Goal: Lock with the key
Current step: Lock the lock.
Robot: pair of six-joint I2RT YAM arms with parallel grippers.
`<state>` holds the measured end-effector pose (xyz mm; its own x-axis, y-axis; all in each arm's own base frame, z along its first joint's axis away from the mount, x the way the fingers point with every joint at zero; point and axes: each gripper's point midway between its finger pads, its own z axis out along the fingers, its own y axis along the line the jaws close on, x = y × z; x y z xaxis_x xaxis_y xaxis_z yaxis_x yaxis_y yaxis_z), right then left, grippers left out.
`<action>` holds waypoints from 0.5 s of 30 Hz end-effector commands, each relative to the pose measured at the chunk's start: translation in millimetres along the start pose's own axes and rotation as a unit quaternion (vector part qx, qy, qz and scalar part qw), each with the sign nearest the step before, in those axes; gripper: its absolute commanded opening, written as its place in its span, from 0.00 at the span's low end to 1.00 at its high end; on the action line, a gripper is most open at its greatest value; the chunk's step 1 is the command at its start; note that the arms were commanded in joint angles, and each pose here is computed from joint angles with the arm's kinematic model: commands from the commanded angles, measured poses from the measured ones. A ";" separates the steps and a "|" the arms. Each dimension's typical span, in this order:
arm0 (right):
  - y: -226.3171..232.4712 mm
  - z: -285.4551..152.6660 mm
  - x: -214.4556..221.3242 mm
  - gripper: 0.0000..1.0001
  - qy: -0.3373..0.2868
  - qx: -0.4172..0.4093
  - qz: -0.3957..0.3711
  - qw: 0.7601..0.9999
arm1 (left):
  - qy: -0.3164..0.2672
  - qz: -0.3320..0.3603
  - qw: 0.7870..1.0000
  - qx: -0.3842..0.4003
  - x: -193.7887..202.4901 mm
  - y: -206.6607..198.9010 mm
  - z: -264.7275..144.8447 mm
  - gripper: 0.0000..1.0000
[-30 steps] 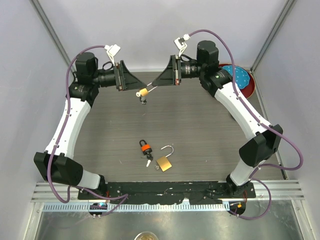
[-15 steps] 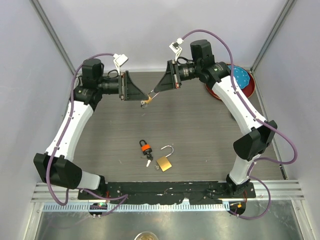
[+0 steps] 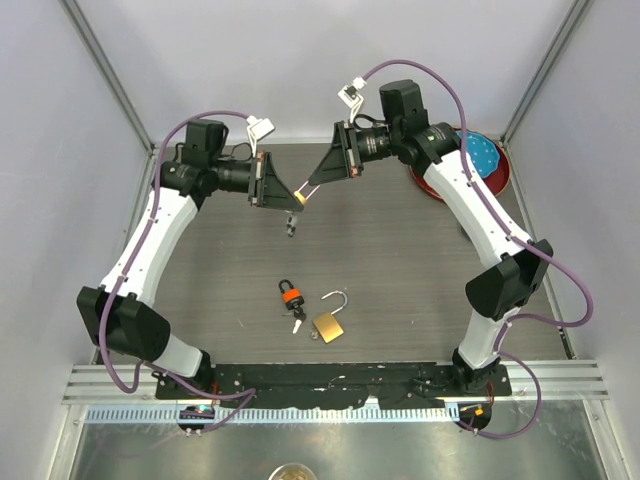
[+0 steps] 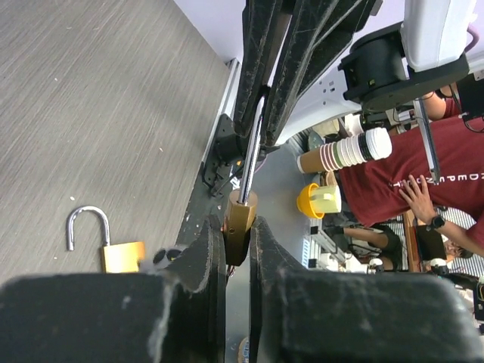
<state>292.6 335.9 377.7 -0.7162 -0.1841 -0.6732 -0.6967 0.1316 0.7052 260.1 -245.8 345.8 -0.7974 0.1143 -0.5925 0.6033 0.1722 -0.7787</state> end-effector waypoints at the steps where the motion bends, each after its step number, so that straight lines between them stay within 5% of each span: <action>1: 18.0 -6.6 -27.1 0.02 -0.045 0.020 -0.040 0.998 | -0.016 0.003 1.000 -0.018 -6.2 -4.6 -1.9 0.00; 4: 11.8 -9.0 -39.3 0.18 -0.078 0.053 -0.039 0.995 | -0.047 0.011 0.998 -0.036 -17.0 -3.8 -2.6 0.00; 10: 10.0 -22.1 -62.8 0.84 -0.170 0.096 -0.047 0.980 | -0.118 0.019 0.992 -0.042 -41.2 -6.9 -3.1 0.00; 15: 27.5 -48.5 -85.4 0.97 -0.270 0.075 -0.028 0.959 | -0.172 0.043 0.982 -0.062 -61.9 -14.3 -10.7 0.00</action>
<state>333.0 326.4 390.4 -0.6943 0.0853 -0.7146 -0.6547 0.3373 0.6764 294.0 -248.3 344.9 -0.8024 -0.0779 -0.5916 0.5478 0.2969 -0.7821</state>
